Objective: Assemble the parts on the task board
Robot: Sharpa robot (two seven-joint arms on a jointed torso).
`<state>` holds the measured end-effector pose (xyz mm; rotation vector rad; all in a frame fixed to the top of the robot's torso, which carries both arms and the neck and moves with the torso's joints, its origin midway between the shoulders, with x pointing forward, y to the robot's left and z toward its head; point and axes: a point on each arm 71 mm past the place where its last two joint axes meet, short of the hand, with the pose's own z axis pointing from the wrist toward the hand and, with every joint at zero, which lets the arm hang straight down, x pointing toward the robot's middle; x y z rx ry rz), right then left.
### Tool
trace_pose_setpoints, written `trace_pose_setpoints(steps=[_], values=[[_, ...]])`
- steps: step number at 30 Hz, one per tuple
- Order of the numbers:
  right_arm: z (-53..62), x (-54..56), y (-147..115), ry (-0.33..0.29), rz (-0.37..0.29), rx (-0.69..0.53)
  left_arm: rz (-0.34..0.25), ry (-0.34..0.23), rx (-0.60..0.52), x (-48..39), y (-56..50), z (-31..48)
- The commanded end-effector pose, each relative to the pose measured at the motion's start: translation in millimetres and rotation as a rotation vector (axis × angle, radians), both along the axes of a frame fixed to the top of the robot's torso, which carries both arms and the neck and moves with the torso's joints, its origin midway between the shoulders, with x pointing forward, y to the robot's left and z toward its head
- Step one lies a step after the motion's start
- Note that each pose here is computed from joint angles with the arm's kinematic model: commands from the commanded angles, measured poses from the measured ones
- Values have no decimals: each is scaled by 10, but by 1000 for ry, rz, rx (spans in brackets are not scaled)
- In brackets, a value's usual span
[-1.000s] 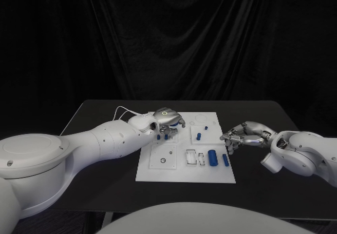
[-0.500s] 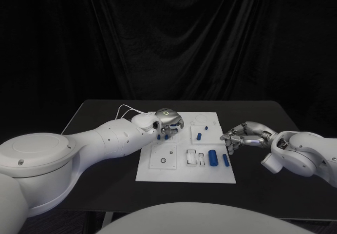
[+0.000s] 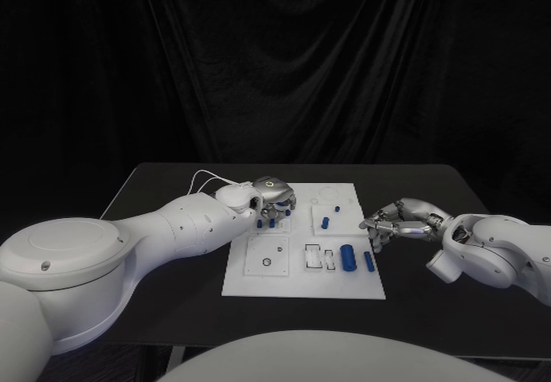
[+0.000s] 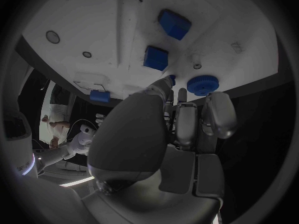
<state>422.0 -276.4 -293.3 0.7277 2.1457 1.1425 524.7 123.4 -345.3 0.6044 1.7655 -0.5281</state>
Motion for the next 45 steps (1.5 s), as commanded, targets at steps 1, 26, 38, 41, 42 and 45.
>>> trace_pose_setpoints(steps=[1,26,38,41,42,45], values=[[-2,-12,7,-1,6,4,0,27,17,-9,-16,-34],[3,-20,3,-2,2,3,-14,31,17,-23,-78,-101],[2,-20,-16,0,0,1,-5,-35,-21,-33,48,-51],[-1,-17,-27,2,-1,-1,-10,-67,-46,-44,94,11],[-2,-15,-31,2,-2,-2,-13,-78,-55,-44,106,42],[-7,-10,-43,5,-3,-5,-21,-111,-80,-31,152,188]])
